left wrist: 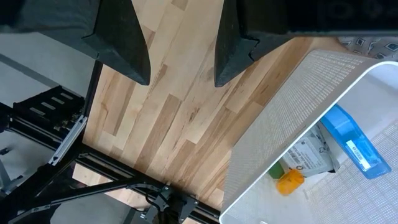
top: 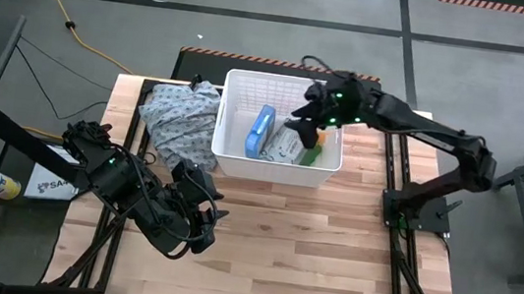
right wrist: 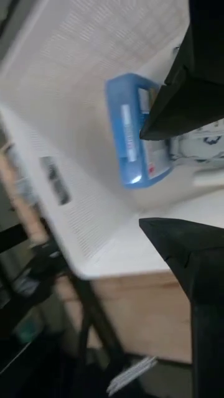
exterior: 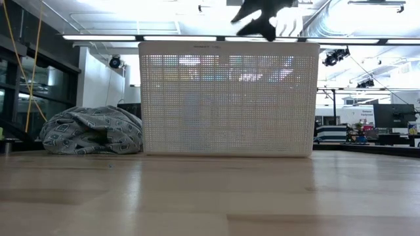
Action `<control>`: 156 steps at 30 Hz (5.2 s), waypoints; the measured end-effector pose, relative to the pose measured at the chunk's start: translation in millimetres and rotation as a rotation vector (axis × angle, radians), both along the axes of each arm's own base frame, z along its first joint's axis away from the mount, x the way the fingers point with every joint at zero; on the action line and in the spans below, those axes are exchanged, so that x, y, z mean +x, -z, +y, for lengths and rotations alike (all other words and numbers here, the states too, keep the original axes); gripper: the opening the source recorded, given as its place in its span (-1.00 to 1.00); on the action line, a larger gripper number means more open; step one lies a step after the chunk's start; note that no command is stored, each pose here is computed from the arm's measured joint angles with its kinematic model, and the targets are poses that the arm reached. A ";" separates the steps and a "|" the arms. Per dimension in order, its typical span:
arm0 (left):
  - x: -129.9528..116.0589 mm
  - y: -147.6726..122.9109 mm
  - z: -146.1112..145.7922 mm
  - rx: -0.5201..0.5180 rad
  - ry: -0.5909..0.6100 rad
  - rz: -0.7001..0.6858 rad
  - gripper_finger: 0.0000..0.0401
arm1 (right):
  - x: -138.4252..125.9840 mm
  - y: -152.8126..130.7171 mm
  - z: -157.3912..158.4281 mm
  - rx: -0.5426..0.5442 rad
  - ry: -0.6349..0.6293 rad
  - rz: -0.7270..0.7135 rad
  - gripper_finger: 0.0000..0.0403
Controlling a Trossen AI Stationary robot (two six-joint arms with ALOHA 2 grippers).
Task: Pick & place medical supplies in basket/bin
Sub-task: Return to Home Position
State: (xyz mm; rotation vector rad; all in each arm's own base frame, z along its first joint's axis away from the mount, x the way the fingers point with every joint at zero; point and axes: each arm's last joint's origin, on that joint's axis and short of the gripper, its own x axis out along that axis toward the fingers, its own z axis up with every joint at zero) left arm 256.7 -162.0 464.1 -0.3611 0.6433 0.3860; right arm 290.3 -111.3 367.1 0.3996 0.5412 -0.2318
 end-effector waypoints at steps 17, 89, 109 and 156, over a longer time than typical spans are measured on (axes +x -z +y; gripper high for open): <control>0.0 0.0 -0.1 0.013 0.011 0.004 0.05 | -67.6 -64.9 29.3 -0.062 -0.043 -0.252 -0.15; -92.4 -38.2 71.0 0.225 -0.002 -0.088 0.05 | -249.9 -86.0 116.9 -0.087 -0.448 -0.344 -0.38; -151.7 89.2 112.1 -0.001 -0.008 -0.304 0.05 | -248.6 -71.2 119.3 -0.148 -0.580 -0.361 -0.38; -143.4 198.5 106.5 -0.060 0.017 -0.556 0.05 | -215.2 79.8 119.3 -0.055 -0.725 -0.675 -0.38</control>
